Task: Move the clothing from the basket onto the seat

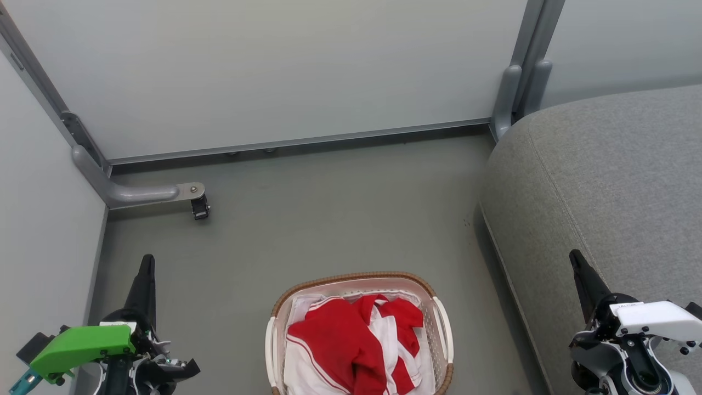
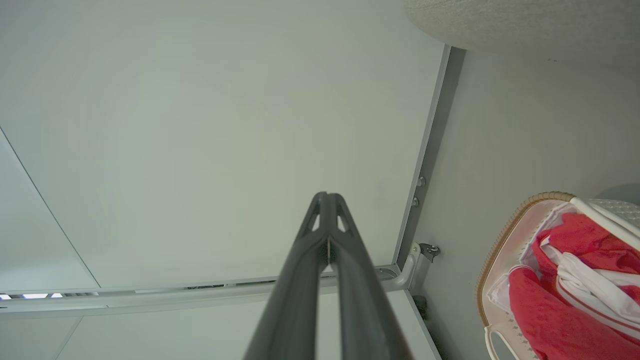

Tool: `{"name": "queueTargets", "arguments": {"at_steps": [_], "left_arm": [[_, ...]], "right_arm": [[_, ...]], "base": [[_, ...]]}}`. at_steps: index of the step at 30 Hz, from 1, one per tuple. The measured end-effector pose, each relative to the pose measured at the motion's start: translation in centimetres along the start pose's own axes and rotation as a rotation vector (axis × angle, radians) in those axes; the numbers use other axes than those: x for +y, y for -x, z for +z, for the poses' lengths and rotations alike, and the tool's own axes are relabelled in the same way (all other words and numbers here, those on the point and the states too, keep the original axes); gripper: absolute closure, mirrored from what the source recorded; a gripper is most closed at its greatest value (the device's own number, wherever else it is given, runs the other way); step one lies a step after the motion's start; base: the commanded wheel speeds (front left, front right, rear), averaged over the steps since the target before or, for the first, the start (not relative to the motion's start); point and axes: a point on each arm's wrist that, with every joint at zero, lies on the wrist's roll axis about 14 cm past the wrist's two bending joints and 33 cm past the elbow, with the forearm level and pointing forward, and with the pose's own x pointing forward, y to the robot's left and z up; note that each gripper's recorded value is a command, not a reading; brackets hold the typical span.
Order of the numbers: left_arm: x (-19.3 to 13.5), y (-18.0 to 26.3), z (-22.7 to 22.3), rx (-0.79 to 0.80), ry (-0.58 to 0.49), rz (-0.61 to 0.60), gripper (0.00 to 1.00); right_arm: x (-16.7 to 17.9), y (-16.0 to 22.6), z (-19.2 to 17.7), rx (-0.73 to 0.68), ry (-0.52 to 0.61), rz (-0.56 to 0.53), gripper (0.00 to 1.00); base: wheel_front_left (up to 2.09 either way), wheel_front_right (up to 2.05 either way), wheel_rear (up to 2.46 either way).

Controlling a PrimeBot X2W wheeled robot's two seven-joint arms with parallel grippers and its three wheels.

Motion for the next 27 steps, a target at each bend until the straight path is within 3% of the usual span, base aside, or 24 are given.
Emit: {"name": "queueTargets", "arguments": {"at_steps": [27], "left_arm": [[0.0, 0.0, 0.0, 0.0, 0.0, 0.0, 1.0]], "right_arm": [[0.0, 0.0, 0.0, 0.0, 0.0, 0.0, 1.0]], "base": [[0.0, 0.0, 0.0]]}}
